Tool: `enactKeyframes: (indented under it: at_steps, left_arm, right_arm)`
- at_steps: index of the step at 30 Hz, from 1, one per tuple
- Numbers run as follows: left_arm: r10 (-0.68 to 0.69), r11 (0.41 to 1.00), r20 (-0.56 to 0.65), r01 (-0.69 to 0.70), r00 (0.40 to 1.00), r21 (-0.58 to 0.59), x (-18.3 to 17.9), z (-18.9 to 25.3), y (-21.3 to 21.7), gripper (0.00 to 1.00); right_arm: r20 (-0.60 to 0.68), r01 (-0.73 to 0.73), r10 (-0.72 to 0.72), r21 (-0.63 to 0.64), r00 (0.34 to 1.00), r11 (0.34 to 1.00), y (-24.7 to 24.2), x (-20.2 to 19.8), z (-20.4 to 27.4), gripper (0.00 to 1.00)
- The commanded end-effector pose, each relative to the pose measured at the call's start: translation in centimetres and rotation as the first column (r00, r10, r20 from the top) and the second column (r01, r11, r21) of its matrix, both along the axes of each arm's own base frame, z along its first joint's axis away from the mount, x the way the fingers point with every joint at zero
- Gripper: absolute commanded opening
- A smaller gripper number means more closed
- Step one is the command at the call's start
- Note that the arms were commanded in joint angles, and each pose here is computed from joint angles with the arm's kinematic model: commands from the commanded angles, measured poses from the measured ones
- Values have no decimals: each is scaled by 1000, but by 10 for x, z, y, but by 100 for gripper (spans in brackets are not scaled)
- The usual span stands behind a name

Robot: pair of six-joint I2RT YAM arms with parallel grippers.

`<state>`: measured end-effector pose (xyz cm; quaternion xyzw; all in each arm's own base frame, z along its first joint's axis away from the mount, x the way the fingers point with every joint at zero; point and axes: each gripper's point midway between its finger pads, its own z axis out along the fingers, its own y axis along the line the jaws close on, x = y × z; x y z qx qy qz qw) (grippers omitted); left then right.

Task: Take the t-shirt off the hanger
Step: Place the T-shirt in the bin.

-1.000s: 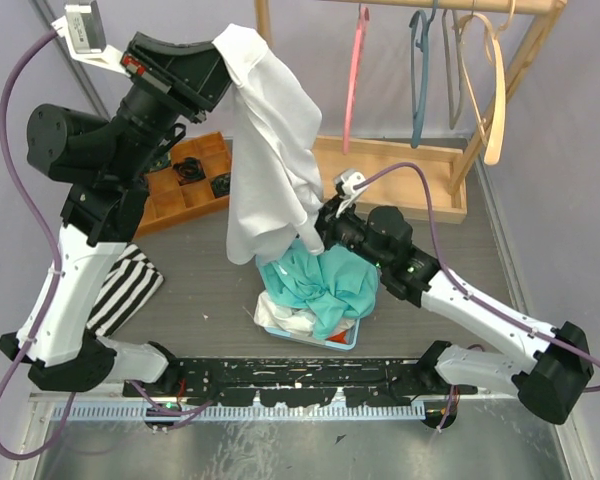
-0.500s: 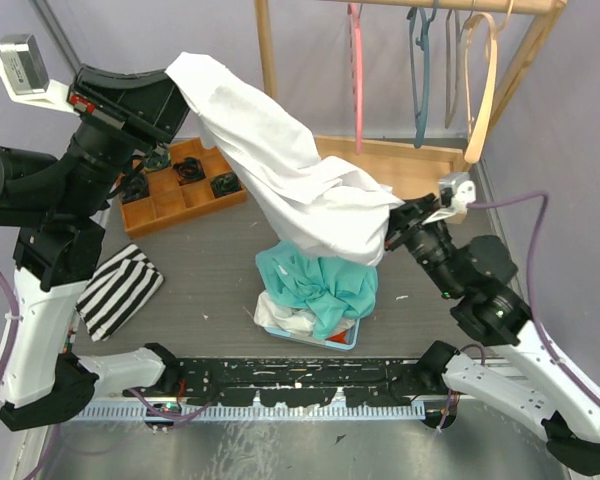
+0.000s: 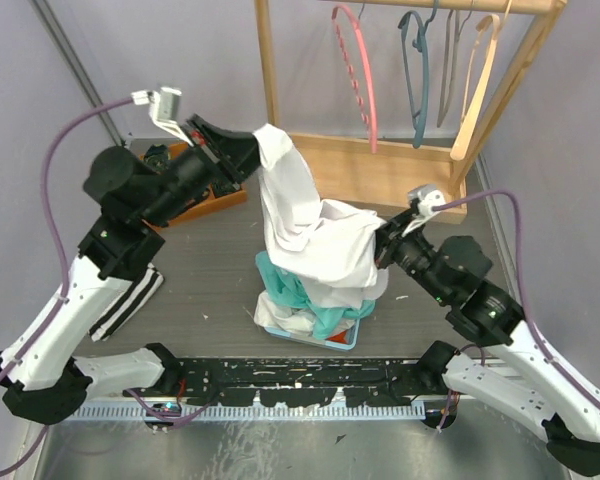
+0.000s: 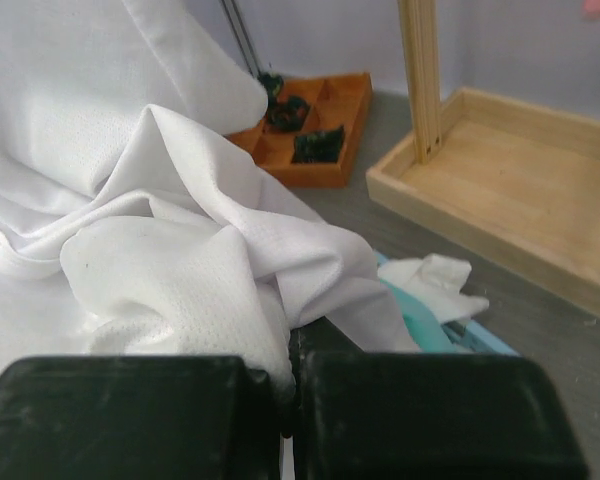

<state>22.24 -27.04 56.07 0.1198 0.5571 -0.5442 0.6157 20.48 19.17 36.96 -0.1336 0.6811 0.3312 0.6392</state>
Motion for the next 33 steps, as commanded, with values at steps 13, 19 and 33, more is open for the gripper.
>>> enactKeyframes:
  at_steps: [13, 19, 33]
  left_arm:
    - [-27, 969, -76, 45, 997, 241, -59, -202, -64, 0]
    - [84, 939, -145, -30, 986, 342, -54, -284, -57, 0]
    - [384, 767, -145, -227, 912, 600, -15, -394, -35, 0]
  right_arm:
    - [-145, -42, 38, -28, 989, 999, 33, 17, -103, 1]
    - [-176, -80, 77, -7, 981, 997, 42, 13, -129, 1]
    - [-344, -35, -11, -126, 939, 991, 53, 16, -227, 3]
